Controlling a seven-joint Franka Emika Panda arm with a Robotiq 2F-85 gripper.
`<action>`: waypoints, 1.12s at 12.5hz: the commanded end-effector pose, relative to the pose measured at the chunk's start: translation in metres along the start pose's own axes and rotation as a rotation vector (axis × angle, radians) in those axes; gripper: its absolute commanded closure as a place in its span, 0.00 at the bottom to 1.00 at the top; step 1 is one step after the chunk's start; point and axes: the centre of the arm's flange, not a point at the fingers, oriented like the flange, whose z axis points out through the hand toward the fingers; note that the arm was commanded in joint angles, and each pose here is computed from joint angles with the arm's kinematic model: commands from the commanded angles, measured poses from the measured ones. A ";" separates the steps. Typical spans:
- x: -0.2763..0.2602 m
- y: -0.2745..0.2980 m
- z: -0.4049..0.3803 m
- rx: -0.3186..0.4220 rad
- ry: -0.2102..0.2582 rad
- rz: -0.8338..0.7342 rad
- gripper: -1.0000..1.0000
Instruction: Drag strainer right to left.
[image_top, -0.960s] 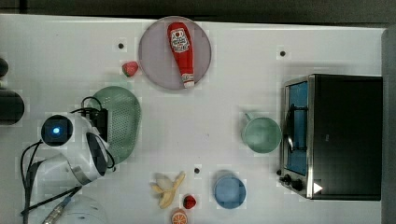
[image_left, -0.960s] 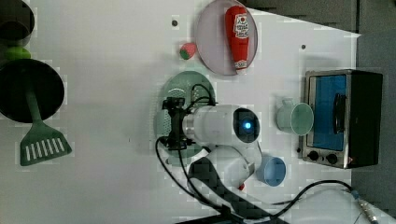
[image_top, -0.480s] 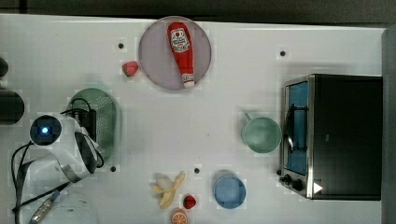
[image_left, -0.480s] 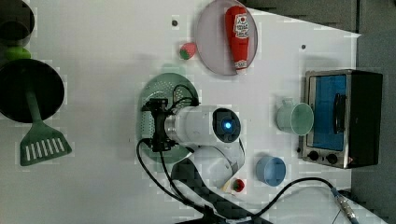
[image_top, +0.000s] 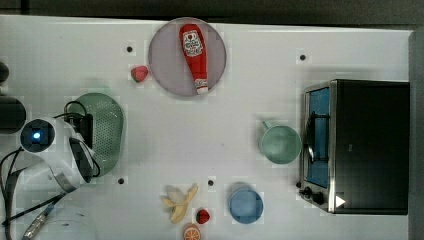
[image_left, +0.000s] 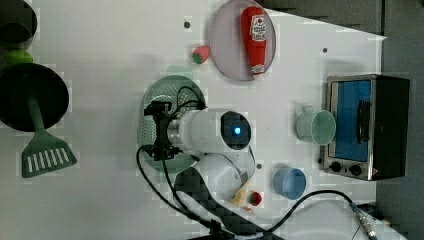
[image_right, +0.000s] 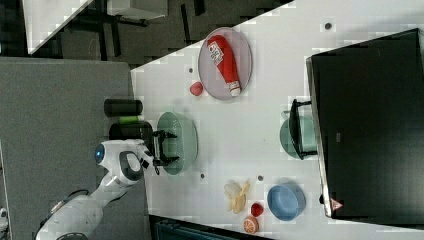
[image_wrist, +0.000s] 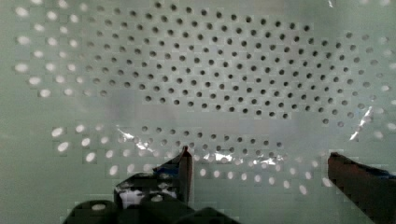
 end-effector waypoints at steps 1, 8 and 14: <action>-0.008 -0.009 -0.047 0.051 0.022 -0.143 0.00; 0.136 -0.058 -0.297 0.042 0.090 -0.483 0.00; 0.365 -0.020 -0.465 0.031 0.150 -0.580 0.00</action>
